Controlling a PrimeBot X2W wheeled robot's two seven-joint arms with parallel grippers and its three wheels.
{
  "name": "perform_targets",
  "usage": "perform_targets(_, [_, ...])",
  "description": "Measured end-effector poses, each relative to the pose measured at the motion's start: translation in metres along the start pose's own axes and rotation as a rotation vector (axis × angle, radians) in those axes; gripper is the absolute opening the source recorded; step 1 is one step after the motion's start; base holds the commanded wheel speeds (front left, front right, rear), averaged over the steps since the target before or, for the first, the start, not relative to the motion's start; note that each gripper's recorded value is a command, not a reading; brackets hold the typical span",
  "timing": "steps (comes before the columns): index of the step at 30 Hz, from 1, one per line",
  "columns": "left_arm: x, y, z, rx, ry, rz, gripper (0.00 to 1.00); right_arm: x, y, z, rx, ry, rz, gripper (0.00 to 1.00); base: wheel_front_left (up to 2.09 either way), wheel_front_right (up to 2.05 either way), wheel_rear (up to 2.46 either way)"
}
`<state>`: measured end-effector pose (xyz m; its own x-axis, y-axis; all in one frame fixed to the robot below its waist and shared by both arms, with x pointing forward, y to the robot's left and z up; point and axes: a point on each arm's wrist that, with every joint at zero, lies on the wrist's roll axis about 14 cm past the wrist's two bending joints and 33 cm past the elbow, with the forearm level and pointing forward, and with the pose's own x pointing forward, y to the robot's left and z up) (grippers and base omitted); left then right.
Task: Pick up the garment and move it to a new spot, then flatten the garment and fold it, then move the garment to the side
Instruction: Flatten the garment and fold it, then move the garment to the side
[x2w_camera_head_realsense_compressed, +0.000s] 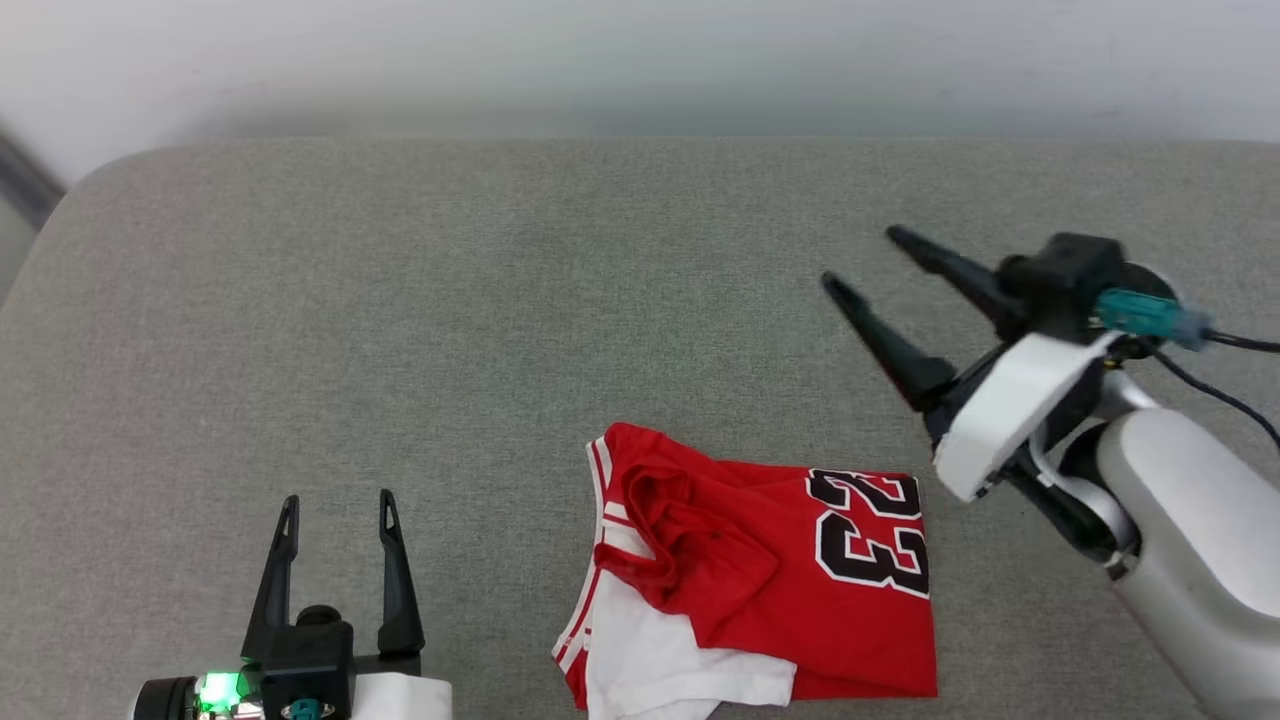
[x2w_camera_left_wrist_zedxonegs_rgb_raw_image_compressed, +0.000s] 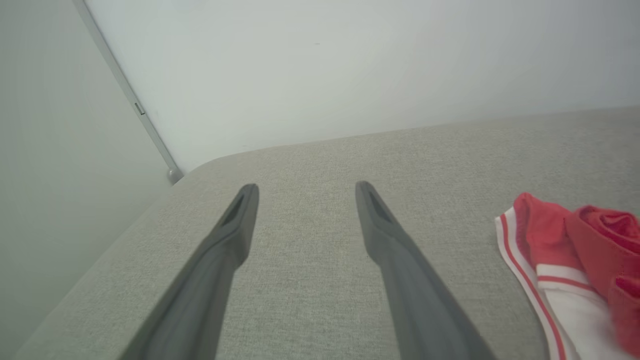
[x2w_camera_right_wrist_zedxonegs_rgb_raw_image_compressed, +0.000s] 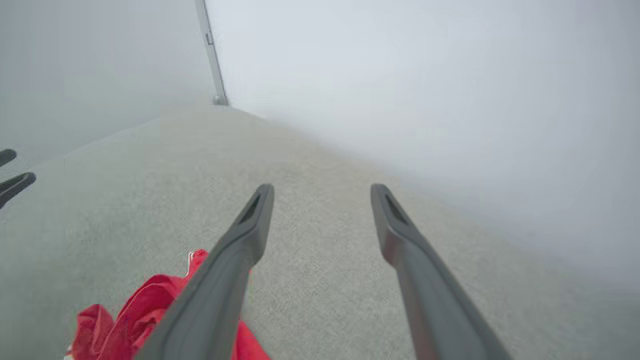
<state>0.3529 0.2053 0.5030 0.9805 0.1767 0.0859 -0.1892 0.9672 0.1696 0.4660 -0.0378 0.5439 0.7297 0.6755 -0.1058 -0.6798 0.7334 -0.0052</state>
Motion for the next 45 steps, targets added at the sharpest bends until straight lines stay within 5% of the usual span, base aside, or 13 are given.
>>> perform_targets(7, [0.002,-0.008,0.005,-0.009,-0.019,-0.028,1.00,-0.054,-0.068,0.025,-0.064,-0.280,-0.314,1.00,0.00,0.00,0.00])
perform_targets(18, [0.000,-0.007,0.013,-0.010,-0.043,-0.038,1.00,-0.127,-0.068,0.008,-0.032,-0.356,-0.575,1.00,0.00,0.00,0.00])
perform_targets(45, [-0.038,0.005,0.013,-0.025,-0.034,-0.044,1.00,-0.190,-0.016,-0.048,0.141,-0.266,-0.677,1.00,0.00,0.00,0.00])
